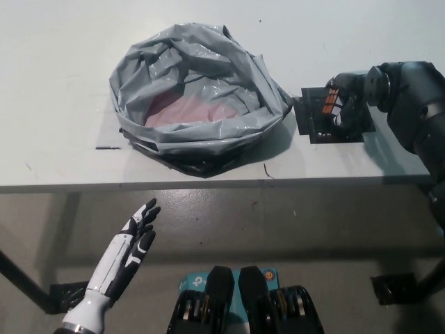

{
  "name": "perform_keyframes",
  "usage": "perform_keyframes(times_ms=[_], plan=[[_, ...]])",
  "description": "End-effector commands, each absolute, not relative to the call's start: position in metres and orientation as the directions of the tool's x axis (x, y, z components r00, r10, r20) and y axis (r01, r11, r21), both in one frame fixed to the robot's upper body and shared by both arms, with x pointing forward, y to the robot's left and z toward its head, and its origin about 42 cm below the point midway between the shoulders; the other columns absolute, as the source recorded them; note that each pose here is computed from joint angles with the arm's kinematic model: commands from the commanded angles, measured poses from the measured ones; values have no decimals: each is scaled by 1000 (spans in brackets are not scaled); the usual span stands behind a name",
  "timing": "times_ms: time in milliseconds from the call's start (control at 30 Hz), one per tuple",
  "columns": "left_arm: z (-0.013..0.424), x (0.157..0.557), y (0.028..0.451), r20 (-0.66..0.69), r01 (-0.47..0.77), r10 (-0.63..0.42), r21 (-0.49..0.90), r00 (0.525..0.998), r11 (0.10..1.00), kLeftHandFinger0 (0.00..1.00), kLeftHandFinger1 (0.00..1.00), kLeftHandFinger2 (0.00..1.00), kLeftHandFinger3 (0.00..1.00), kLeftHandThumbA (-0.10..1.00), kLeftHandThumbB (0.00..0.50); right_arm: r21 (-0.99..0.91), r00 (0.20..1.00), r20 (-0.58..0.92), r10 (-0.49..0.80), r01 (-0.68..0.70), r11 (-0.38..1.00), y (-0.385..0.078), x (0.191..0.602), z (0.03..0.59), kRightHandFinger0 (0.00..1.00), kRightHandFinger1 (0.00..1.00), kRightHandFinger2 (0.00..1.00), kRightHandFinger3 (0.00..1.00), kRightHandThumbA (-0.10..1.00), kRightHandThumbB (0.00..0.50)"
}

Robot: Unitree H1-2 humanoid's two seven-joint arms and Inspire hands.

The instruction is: Use the right hand to pick up a rubix's cube and place it into a plastic bag and lift the bag

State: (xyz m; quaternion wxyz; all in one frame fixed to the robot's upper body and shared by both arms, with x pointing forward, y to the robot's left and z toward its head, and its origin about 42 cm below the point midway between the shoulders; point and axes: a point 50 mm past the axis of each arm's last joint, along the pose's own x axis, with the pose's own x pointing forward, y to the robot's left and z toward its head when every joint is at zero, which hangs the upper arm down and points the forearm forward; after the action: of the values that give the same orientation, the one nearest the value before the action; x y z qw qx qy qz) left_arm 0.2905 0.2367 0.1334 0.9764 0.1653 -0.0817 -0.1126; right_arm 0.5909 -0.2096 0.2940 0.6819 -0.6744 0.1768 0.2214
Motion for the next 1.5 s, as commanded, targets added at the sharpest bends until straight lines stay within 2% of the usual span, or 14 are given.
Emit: perform_keyframes(times_ms=[0,133,167,267,300,400,500,600,667,900,967,1133,1267,1467], plan=[[146,293,236,182,187,-260,340,948,922,1000,1000,1000,1000,976,161,-864,863,-503,42,-503,-8,-217,593,299,1000,1000,1000,1000,551,500],[147,293,235,184,187,-260,340,948,922,1000,1000,1000,1000,975,159,-882,881,-470,64,-471,7,-217,591,289,1000,1000,1000,1000,536,500],[147,294,235,184,187,-261,344,948,920,1000,1000,1000,1000,977,159,-906,905,-418,80,-421,39,-217,590,284,1000,1000,1000,1000,317,498],[148,295,235,187,186,-262,347,947,919,1000,1000,1000,1000,979,160,-933,932,-355,75,-358,24,-219,589,279,686,839,983,1000,205,404],[148,295,235,188,185,-262,347,947,919,1000,1000,1000,1000,980,158,-948,946,-320,59,-319,-22,-221,589,276,524,645,746,991,-56,299],[150,295,236,184,182,-256,344,949,921,1000,1000,1000,1000,974,154,-959,958,-282,55,-280,-45,-226,587,270,217,368,489,699,-100,196],[150,297,236,188,183,-258,341,948,922,1000,1000,1000,1000,970,149,-960,960,-279,23,-278,-42,-234,585,264,354,463,551,794,-100,189],[149,297,236,191,180,-256,343,947,922,1000,1000,1000,1000,971,143,-959,959,-283,4,-283,-11,-243,583,257,81,205,325,691,-100,204],[149,297,236,191,179,-254,338,948,924,1000,1000,1000,1000,972,138,-958,958,-286,-10,-286,30,-250,581,253,28,199,341,543,-100,184],[148,298,237,192,178,-250,330,949,927,1000,1000,1000,1000,981,133,-934,969,-246,-34,-227,276,-276,574,241,228,457,540,623,-100,176],[148,298,238,188,175,-246,331,951,927,1000,1000,1000,1000,991,133,-882,979,-193,-65,-144,450,-285,570,234,179,394,469,439,-100,200],[147,298,238,186,175,-245,329,951,928,1000,1000,1000,1000,998,133,-810,983,-154,-96,-70,582,-290,567,229,67,408,622,705,-100,174],[142,296,240,187,168,-236,320,954,932,1000,1000,1000,1000,1000,136,-402,969,-64,-241,196,894,-292,563,226,0,406,843,794,-100,191],[136,293,240,176,161,-225,319,958,934,1000,1000,1000,1000,1000,132,295,949,-75,-306,315,902,-288,562,225,0,543,951,849,-100,170]])
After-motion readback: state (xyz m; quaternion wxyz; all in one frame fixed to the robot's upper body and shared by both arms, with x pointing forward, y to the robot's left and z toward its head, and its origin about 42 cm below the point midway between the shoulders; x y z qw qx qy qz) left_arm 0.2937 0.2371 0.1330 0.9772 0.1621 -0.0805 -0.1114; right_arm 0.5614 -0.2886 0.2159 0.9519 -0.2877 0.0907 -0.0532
